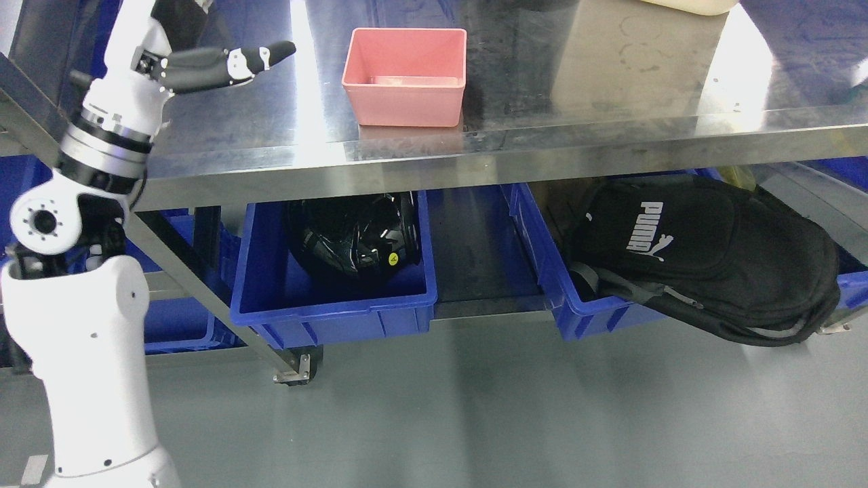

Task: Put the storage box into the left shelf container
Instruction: 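Raise the left hand and reach toward the pink box on the table, then close the left hand fingers around the pink box's rim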

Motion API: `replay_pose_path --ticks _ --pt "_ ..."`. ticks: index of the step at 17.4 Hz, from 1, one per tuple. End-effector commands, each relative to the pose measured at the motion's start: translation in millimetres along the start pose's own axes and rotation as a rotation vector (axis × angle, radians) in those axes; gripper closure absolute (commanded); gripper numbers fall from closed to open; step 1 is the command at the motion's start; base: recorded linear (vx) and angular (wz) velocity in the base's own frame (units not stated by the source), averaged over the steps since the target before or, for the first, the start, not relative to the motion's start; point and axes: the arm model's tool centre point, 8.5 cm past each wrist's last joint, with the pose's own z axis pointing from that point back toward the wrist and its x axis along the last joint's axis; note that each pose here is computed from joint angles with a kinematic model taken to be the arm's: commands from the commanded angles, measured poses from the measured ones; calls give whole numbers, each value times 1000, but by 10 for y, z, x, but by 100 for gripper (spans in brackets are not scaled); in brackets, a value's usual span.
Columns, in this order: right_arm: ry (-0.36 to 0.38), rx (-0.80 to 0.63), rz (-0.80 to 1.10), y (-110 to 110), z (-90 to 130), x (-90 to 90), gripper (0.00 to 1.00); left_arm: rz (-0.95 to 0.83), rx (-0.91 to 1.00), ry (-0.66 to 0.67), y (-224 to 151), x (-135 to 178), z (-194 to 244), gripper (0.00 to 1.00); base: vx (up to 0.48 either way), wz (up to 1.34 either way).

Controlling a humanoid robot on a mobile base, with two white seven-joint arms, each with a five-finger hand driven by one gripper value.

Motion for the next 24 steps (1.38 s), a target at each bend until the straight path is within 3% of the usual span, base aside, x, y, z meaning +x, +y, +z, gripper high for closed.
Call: replay_pose_path --ticks 1,3,8,12,16,20,24 --pt "-9 -18 -4 -114 -6 1 0 -324 -527 339 185 -81 -97 1 0 0" --pt "-9 -18 -2 -114 -6 2 0 -279 -713 408 -148 -346 -155 2 0 0" --pt "-9 -18 -4 -114 -6 1 0 -248 -775 483 -549 -703 -524 4 0 0" --pt "-9 -18 -4 -114 -6 1 0 -218 -806 487 -822 -749 -907 6 0 0" --pt "-9 -18 -4 -114 -6 1 0 -186 -856 570 -1088 -862 -1120 7 0 0" --pt "-9 -18 -4 -114 -6 1 0 -169 -891 636 -1241 -1002 -1181 19 0 0" --pt "-9 -18 -4 -114 -6 1 0 -188 -900 720 -1130 -1128 -1145 35 0 0"
